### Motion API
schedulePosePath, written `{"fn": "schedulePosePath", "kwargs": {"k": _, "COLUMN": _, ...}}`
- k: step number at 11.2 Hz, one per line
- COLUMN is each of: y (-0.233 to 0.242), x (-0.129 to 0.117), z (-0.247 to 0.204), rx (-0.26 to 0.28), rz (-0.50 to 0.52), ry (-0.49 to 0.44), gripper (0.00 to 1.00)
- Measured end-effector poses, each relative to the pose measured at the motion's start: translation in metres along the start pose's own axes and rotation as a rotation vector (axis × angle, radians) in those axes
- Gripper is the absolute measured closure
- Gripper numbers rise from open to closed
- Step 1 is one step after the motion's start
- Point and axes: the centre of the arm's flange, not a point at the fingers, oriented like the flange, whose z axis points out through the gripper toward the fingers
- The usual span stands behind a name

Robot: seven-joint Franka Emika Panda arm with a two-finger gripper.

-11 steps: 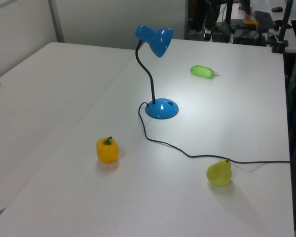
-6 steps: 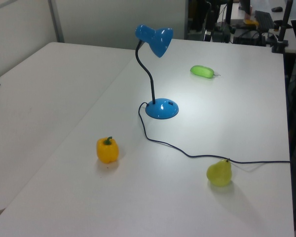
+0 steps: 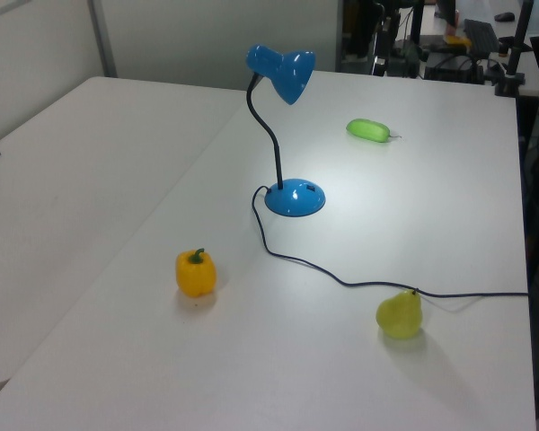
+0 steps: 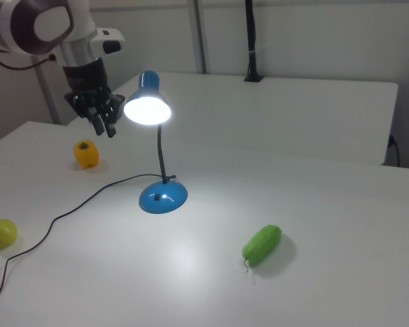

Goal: Turn off lamp

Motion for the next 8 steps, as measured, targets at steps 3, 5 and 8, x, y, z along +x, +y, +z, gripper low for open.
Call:
{"fn": "schedulePosePath", "kwargs": {"k": 3, "y": -0.0011, "x": 0.0001, "z": 0.0004, "rx": 0.000, "rz": -0.019, "ry": -0.001, "gripper": 0.76}}
{"fn": "schedulePosePath", "kwargs": {"k": 5, "y": -0.0016, "x": 0.0000, "z": 0.0013, "rx": 0.001, "rz": -0.027, "ry": -0.003, "gripper": 0.87}}
{"fn": "schedulePosePath", "kwargs": {"k": 8, "y": -0.0038, "x": -0.0003, "z": 0.0053, "rx": 0.027, "rz": -0.035, "ry": -0.008, "gripper": 0.99}}
